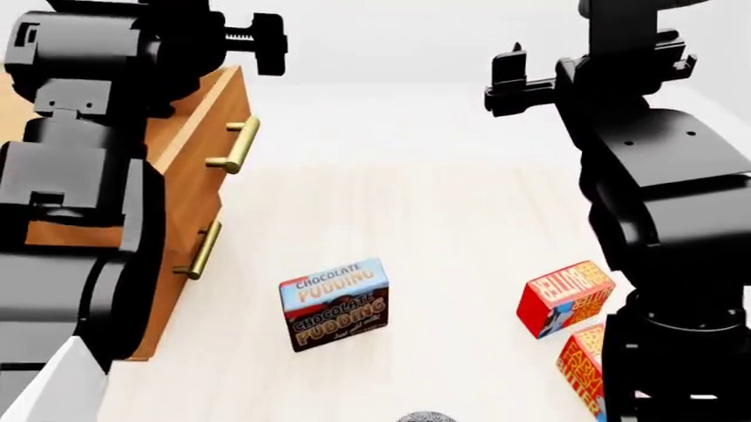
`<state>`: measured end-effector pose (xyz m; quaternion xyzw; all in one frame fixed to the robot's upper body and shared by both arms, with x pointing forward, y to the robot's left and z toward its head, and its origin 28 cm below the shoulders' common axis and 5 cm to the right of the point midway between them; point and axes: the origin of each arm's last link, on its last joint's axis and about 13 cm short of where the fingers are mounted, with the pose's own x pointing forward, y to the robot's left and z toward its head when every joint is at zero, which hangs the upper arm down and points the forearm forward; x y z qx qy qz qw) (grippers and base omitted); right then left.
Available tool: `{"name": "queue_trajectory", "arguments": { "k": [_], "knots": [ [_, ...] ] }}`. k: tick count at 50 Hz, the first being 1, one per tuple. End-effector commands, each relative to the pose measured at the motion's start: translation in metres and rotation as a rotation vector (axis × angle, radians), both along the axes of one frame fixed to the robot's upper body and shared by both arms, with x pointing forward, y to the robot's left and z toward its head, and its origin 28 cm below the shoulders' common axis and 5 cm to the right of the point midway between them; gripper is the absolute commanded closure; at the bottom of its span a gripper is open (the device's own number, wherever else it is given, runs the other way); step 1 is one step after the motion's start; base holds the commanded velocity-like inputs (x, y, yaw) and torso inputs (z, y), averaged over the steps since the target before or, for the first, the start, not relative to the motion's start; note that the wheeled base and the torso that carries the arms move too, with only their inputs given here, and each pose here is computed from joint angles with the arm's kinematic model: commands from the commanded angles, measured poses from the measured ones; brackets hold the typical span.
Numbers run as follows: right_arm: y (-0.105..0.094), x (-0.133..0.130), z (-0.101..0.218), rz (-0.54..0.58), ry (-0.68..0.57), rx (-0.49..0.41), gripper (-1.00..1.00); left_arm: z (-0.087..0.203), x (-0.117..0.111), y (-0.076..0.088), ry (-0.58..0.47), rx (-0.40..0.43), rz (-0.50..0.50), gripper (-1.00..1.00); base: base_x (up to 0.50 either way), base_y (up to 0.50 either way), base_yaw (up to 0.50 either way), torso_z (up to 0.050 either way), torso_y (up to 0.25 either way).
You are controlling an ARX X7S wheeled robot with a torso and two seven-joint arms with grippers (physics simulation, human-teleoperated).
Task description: Put the bowl in the top drawer of the cabinet.
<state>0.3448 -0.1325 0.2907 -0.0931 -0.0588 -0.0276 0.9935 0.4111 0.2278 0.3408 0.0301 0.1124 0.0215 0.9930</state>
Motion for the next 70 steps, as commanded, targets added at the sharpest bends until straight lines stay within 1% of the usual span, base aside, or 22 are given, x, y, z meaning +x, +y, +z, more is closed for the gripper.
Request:
{"name": "queue_trajectory", "arguments": {
  "k": [1, 6, 12, 24, 29, 45, 50, 57, 65, 70],
  "knots": [
    [-0.004, 0.004, -0.012, -0.030, 0.028, -0.018, -1.00, -0.024, 0.008, 0.002, 0.117, -0.076, 0.045, -1.00, 0.00, 0.00, 0.00, 0.000, 0.000],
    [-0.004, 0.006, -0.015, -0.035, 0.039, -0.027, -1.00, -0.027, 0.008, 0.002, 0.137, -0.097, 0.046, -1.00, 0.00, 0.00, 0.00, 0.000, 0.000],
    [-0.006, 0.008, -0.018, -0.070, 0.041, -0.037, -1.00, -0.031, 0.008, 0.001, 0.158, -0.117, 0.046, -1.00, 0.00, 0.00, 0.00, 0.000, 0.000],
    [-0.009, 0.010, -0.024, -0.080, 0.059, -0.046, -1.00, -0.045, 0.008, 0.002, 0.198, -0.150, 0.056, -1.00, 0.00, 0.00, 0.00, 0.000, 0.000],
    [-0.009, 0.010, -0.025, -0.077, 0.064, -0.049, -1.00, -0.048, 0.008, 0.002, 0.204, -0.141, 0.056, -1.00, 0.00, 0.00, 0.00, 0.000, 0.000],
    [-0.007, 0.010, -0.027, -0.063, 0.073, -0.060, -1.00, -0.031, 0.007, 0.009, 0.165, -0.120, 0.070, -1.00, 0.00, 0.00, 0.00, 0.000, 0.000],
    [-0.007, 0.010, -0.027, -0.060, 0.074, -0.063, -1.00, -0.031, 0.007, 0.013, 0.159, -0.118, 0.082, -1.00, 0.00, 0.00, 0.00, 0.000, 0.000],
    [-0.006, 0.012, -0.029, -0.054, 0.079, -0.068, -1.00, -0.037, 0.007, 0.012, 0.167, -0.109, 0.090, -1.00, 0.00, 0.00, 0.00, 0.000, 0.000],
    [-0.008, 0.013, -0.033, -0.054, 0.087, -0.065, -1.00, -0.052, 0.009, 0.011, 0.196, -0.113, 0.109, -1.00, 0.00, 0.00, 0.00, 0.000, 0.000],
    [-0.010, 0.013, -0.035, -0.056, 0.092, -0.062, -1.00, -0.060, 0.009, 0.009, 0.219, -0.134, 0.134, -1.00, 0.00, 0.00, 0.00, 0.000, 0.000]
  ]
}}
